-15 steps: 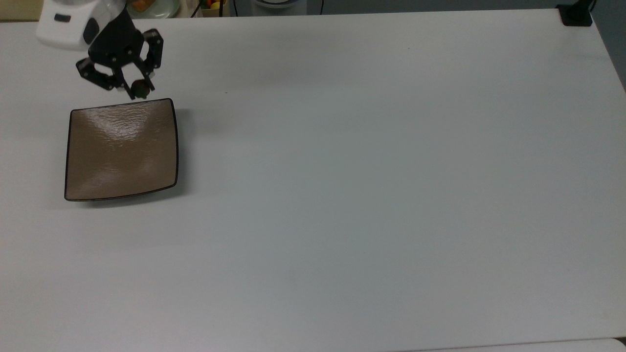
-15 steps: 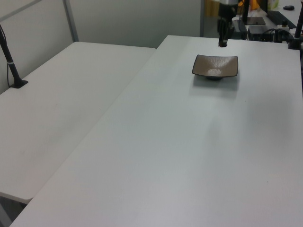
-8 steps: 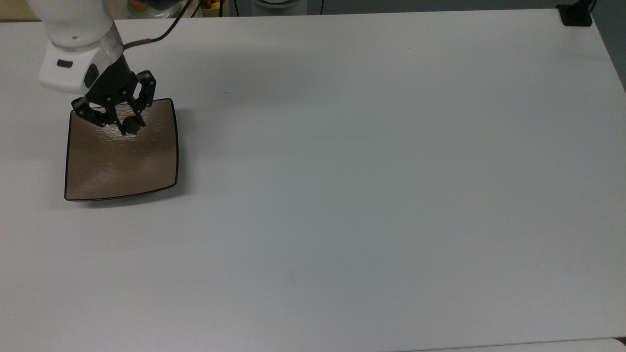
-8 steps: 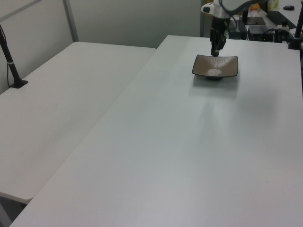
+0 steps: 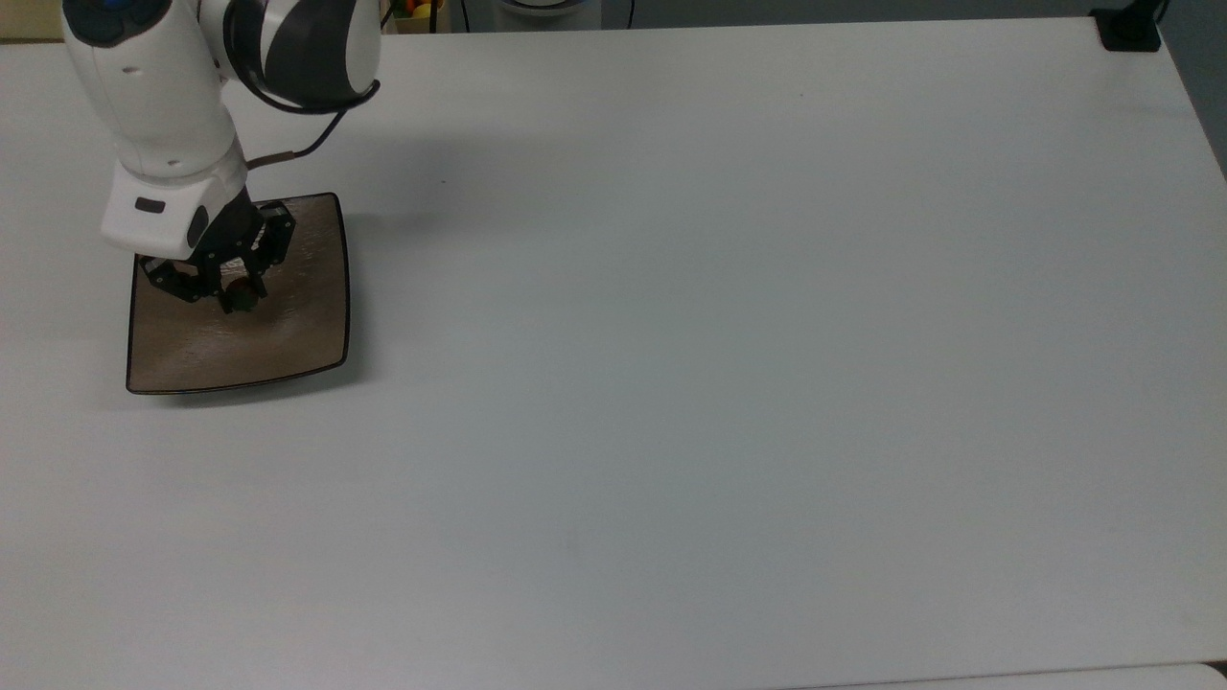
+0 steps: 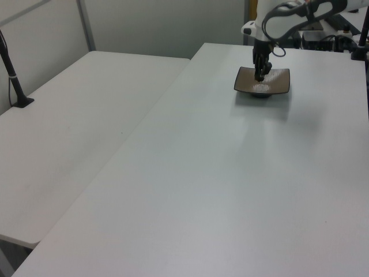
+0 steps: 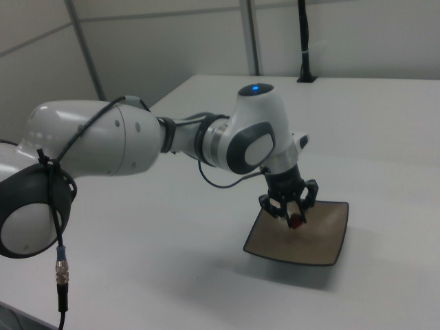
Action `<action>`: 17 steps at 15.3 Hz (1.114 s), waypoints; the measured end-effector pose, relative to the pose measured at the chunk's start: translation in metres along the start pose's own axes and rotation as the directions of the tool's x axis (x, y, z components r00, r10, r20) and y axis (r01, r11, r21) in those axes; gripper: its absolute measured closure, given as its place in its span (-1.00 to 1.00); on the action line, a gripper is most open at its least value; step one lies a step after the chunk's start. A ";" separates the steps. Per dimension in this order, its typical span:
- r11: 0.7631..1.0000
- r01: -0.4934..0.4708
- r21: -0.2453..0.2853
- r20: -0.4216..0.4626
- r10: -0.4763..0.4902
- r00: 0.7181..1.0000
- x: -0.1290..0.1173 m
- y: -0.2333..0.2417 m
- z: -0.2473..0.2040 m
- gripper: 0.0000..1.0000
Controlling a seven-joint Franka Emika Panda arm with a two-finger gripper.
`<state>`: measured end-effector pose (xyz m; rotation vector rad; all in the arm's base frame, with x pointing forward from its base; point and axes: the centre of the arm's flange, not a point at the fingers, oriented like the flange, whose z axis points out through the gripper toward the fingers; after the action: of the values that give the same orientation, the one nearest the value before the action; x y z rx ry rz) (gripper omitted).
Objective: Strawberries on a ceramic plate
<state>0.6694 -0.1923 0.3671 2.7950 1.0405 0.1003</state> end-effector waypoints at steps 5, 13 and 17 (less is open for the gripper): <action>1.000 0.018 -0.020 0.030 -0.018 0.999 -0.009 0.001 0.016 -0.37; 0.994 -0.113 -0.003 0.058 0.113 0.992 -0.012 -0.004 -0.020 -1.00; 0.978 -0.202 0.047 0.081 0.198 0.977 -0.003 -0.029 -0.080 -1.00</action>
<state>0.6395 -0.1630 0.4407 2.9215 0.7542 -0.0111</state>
